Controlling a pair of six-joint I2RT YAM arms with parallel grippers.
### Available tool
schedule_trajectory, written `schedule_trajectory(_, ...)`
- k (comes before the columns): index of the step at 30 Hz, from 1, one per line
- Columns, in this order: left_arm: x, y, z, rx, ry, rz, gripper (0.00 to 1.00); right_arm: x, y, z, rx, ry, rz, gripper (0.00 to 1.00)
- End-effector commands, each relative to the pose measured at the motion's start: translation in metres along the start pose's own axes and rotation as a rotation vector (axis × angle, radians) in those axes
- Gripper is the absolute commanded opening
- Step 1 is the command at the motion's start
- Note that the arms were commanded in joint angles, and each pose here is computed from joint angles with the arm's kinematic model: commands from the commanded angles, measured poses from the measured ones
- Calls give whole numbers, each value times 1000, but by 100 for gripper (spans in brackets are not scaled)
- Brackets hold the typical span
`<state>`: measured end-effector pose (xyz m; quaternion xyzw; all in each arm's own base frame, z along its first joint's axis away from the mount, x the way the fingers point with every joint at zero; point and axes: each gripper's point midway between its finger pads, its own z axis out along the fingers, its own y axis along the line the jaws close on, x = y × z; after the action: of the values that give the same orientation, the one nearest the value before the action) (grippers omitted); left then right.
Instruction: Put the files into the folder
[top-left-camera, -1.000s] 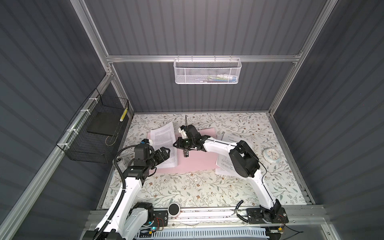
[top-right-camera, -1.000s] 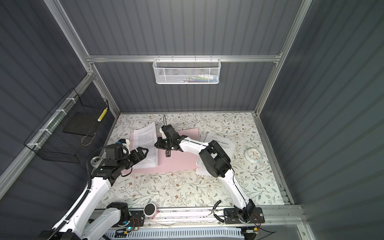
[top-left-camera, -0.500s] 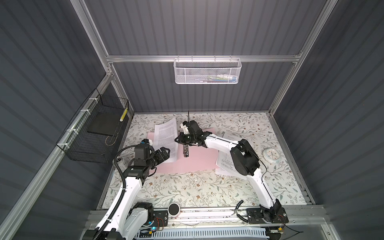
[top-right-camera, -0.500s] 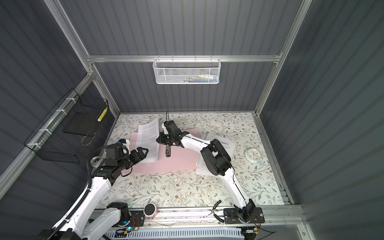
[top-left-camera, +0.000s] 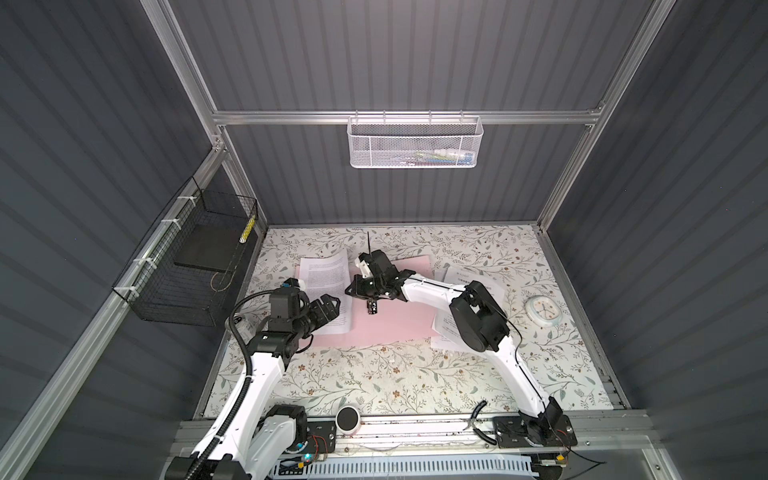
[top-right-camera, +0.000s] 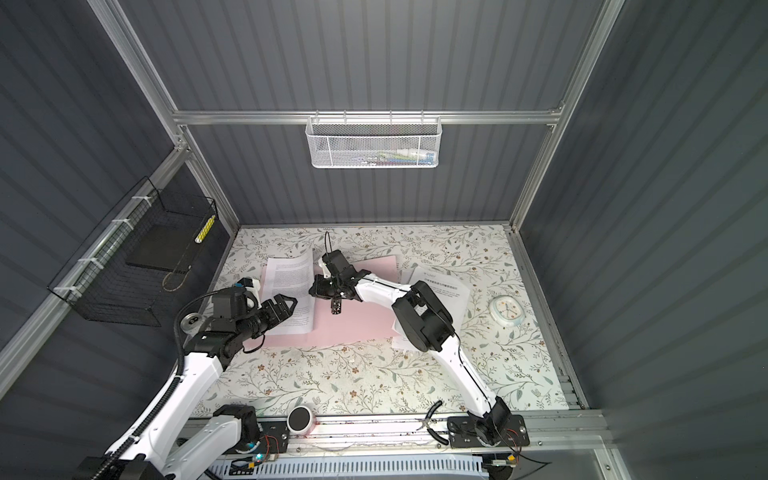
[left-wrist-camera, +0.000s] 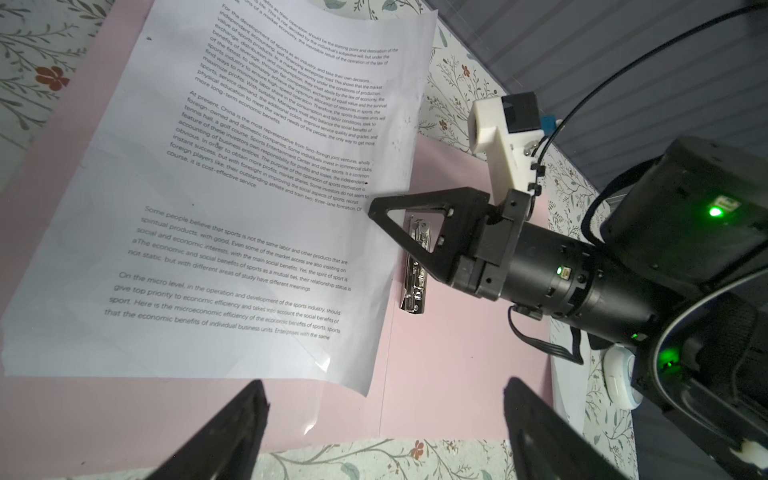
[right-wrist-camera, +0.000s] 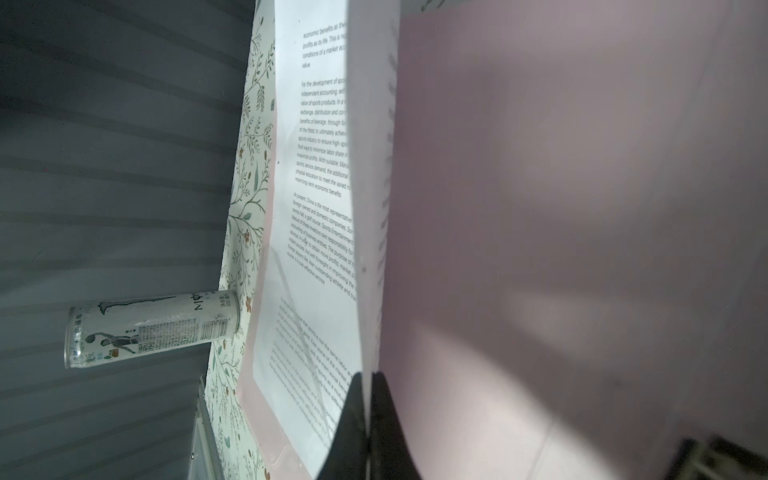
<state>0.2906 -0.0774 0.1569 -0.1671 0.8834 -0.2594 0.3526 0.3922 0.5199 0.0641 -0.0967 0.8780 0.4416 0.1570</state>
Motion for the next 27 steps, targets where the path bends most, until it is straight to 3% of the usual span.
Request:
schedule_trajectory(1, -4, -1, -5, -4, -11, 18, 90, 9, 10, 8, -20, 22, 9, 0)
schedule_trajectory(14, -1, 3, -5, -20, -10, 22, 90, 25, 6, 14, 3, 34, 75, 0)
schedule_trajectory(27, 0, 6, -4, -25, -12, 21, 90, 35, -13, 12, 113, 45, 79, 0)
